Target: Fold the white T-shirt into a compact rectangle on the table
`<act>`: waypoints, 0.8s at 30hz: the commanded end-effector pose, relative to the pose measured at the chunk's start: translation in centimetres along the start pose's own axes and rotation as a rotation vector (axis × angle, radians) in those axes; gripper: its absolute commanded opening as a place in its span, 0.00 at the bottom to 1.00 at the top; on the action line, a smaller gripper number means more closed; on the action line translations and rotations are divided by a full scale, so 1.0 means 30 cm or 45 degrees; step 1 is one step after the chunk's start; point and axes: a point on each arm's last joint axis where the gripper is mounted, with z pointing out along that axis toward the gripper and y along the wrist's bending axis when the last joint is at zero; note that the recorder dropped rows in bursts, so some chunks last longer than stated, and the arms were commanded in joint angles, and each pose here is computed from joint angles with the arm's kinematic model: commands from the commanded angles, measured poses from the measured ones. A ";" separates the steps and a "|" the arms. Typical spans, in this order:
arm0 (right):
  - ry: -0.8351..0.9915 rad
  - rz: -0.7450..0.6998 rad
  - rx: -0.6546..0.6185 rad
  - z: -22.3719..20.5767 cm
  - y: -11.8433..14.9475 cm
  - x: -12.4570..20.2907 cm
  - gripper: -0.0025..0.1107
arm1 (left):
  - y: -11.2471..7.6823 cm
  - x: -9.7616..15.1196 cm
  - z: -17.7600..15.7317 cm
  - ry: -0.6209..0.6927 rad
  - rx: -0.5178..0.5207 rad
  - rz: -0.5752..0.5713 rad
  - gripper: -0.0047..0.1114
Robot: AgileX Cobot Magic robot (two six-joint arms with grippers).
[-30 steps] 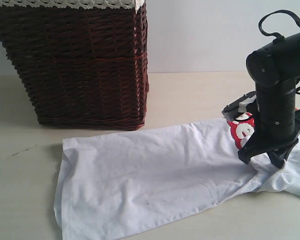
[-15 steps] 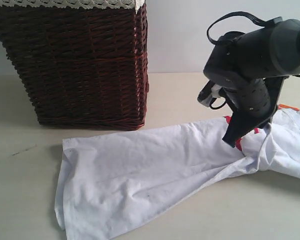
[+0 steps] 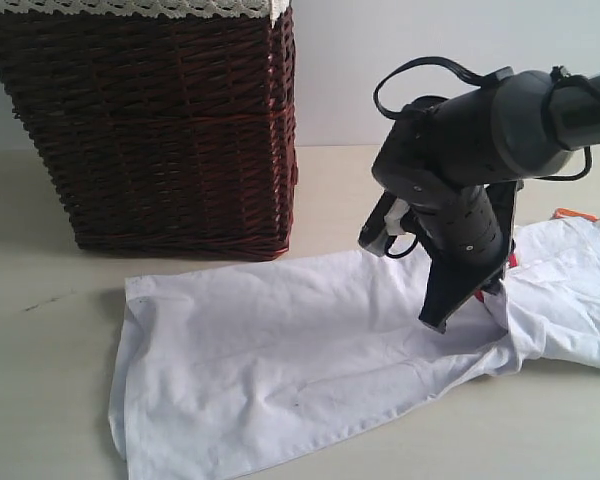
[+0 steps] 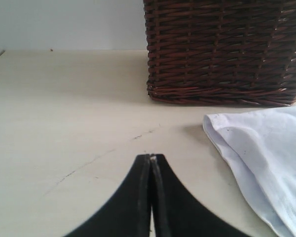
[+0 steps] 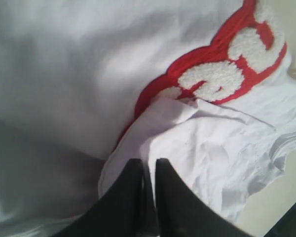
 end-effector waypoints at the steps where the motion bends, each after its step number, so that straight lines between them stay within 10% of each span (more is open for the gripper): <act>1: 0.000 0.040 0.064 -0.001 -0.013 -0.006 0.32 | 0.000 -0.004 -0.001 -0.021 -0.003 -0.001 0.04; 6: 0.000 0.104 0.098 -0.021 -0.034 0.007 0.50 | 0.000 -0.004 -0.001 -0.021 -0.003 -0.001 0.04; 13: -0.042 0.519 0.297 -0.026 -0.187 0.064 0.49 | 0.000 -0.004 -0.001 -0.021 -0.003 -0.001 0.04; 24: 0.083 0.753 -0.255 0.199 -0.315 0.186 0.47 | 0.000 -0.004 -0.001 -0.021 -0.003 -0.001 0.04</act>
